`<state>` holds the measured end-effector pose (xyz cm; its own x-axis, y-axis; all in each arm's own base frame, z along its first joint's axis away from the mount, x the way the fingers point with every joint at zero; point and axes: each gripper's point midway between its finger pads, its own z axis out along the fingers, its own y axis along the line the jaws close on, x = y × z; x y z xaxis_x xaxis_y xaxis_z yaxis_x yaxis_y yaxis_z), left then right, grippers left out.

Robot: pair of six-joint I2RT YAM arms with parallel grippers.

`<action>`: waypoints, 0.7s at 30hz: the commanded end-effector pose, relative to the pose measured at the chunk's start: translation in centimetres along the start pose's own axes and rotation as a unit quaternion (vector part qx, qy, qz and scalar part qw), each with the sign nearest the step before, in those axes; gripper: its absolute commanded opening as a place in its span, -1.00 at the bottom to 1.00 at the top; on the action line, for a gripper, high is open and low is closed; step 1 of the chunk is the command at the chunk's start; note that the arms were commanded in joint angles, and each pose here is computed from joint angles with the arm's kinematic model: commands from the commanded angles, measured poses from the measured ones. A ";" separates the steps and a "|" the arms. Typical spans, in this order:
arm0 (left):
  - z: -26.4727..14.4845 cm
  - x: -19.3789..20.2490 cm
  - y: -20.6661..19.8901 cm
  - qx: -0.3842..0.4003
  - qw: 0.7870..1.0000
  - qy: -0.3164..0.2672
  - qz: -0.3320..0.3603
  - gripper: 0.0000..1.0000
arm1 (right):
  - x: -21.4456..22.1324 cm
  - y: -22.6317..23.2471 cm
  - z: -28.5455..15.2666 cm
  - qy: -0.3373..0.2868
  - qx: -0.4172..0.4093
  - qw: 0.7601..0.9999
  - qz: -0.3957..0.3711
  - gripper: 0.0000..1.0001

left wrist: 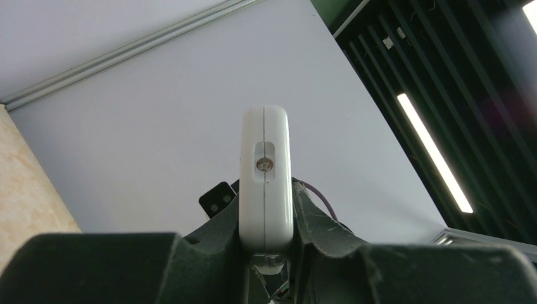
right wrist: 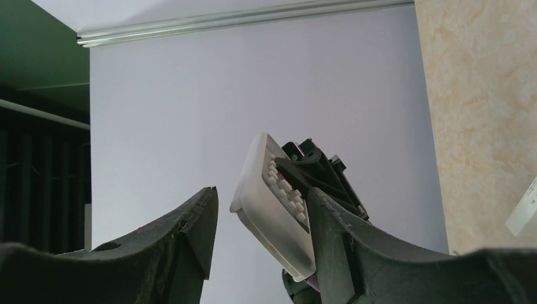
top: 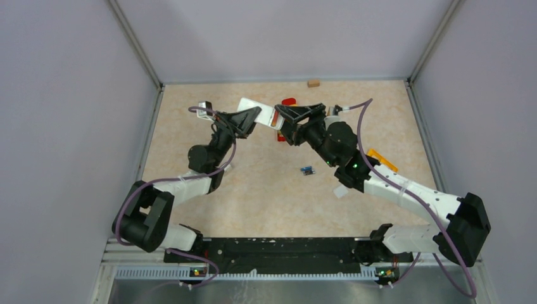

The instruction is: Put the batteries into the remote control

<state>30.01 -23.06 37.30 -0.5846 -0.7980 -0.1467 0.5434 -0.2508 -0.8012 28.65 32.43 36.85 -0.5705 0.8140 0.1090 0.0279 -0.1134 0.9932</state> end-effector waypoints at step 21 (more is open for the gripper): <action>0.5 0.0 -2.5 0.046 0.999 0.007 0.007 -1.00 | 0.5 2.3 -0.6 0.020 -0.041 0.999 -0.005 -0.29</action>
<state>29.94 -22.99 37.46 -0.5917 -0.7949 -0.1341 0.5400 -0.2673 -0.7981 28.54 32.50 37.11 -0.5816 0.8094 0.0813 0.0000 -0.0999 0.9950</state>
